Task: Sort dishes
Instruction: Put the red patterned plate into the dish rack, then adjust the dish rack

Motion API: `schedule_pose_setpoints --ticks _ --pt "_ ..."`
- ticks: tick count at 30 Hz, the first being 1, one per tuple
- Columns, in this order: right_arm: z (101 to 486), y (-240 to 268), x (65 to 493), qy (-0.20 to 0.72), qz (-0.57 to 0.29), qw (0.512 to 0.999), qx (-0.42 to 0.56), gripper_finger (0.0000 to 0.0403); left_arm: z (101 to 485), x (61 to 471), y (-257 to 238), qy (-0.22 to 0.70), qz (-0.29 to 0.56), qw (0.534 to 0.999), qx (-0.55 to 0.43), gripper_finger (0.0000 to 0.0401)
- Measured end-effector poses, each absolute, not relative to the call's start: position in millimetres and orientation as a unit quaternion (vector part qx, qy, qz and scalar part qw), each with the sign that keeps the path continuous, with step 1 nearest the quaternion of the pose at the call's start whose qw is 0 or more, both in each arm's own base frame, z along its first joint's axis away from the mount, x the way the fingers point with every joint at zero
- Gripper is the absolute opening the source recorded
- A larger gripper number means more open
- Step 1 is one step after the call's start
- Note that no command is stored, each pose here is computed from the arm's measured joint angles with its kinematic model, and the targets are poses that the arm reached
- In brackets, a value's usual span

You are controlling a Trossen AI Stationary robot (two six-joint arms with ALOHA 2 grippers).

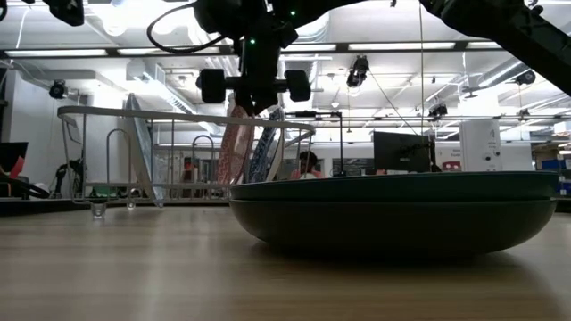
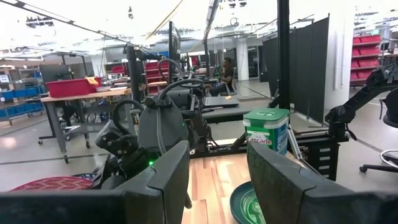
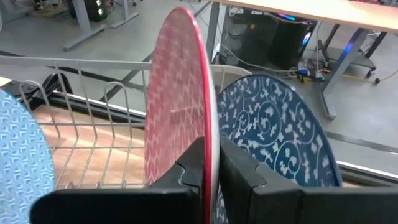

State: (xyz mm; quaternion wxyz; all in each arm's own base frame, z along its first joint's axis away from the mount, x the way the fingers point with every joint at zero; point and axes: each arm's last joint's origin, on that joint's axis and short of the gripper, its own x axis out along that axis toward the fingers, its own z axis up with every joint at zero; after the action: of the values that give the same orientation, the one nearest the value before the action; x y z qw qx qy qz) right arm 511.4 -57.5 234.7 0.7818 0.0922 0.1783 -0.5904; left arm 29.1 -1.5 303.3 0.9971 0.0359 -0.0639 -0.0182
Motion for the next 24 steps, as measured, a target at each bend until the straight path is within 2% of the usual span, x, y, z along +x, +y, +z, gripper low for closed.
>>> schedule_pose_setpoints --ticks 14,24 --pt "231.1 -52.0 512.0 0.195 -0.582 0.786 0.078 0.0134 303.2 29.1 -1.5 -0.064 -0.018 0.997 0.036 0.0152" --pt "255.4 -37.1 514.5 0.201 -0.559 0.803 0.042 0.0191 297.6 32.4 -4.3 -0.055 -0.02 0.998 0.026 0.0152"
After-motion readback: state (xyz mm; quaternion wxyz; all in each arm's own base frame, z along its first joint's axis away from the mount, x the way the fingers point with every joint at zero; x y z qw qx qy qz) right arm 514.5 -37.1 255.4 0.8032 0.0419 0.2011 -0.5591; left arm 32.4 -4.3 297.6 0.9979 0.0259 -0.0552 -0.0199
